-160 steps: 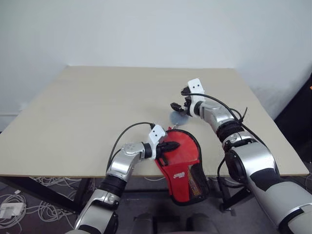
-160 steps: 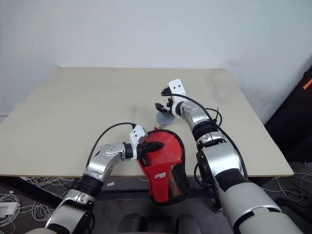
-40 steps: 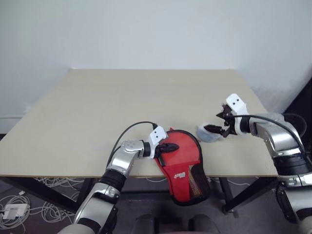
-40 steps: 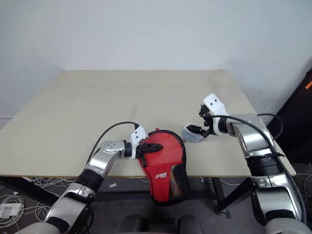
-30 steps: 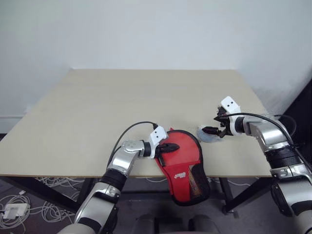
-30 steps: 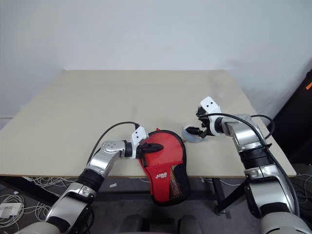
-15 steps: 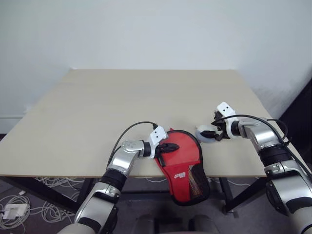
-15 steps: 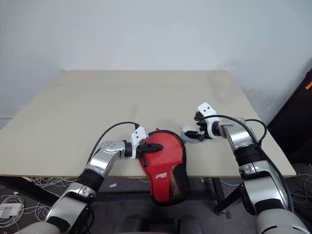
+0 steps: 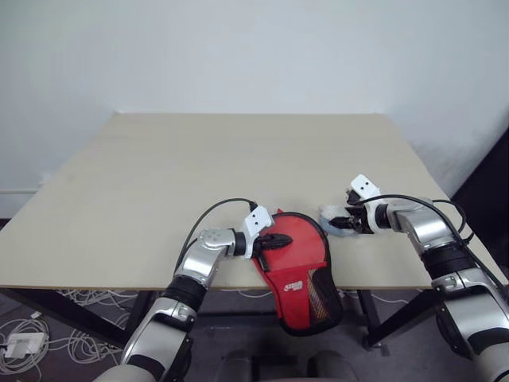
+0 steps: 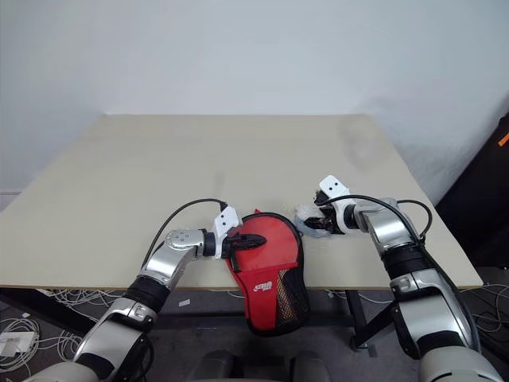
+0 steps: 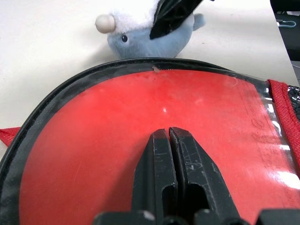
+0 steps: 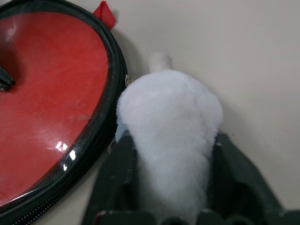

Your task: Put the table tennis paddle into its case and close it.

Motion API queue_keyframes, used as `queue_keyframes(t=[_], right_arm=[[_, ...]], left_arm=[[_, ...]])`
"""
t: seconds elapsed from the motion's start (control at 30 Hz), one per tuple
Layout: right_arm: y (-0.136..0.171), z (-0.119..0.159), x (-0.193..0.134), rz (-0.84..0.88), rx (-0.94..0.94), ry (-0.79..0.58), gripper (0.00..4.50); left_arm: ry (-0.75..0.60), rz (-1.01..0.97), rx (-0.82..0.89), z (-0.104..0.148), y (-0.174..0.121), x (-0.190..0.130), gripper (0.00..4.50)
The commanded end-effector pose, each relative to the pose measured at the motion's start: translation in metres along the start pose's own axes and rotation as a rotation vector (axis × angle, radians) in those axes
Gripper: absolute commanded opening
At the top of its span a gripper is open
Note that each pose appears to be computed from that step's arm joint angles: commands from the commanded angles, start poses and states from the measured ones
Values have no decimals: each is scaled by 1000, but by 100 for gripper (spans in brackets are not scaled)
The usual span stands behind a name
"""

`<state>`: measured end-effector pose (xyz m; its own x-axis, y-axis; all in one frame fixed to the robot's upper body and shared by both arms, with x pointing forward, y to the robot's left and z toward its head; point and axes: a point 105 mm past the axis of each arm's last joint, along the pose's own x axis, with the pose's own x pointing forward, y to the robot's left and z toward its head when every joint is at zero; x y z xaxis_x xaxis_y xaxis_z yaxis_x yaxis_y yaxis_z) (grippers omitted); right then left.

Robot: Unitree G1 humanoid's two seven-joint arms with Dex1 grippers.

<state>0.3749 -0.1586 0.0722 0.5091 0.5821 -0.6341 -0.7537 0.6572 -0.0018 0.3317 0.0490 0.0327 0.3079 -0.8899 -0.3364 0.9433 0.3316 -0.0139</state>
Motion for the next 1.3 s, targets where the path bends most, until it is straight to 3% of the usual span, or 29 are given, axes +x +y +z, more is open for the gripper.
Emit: queue_keyframes(t=[0.03,0.17,0.63,1.3], right_arm=[[-4,10,-11,-19,-35,-20,84],[-2,9,-17,-10,-53,-38,36],[15,-13,-58,-15,-50,-44,35],[67,-29,-88,169,-147,-31,35]], left_arm=[[117,-15,-75,-36,-8,-1,0],[117,-17,-78,-37,-8,0,0],[126,-36,-75,-38,-10,-1,0],[131,-58,-65,-37,-10,0,0]])
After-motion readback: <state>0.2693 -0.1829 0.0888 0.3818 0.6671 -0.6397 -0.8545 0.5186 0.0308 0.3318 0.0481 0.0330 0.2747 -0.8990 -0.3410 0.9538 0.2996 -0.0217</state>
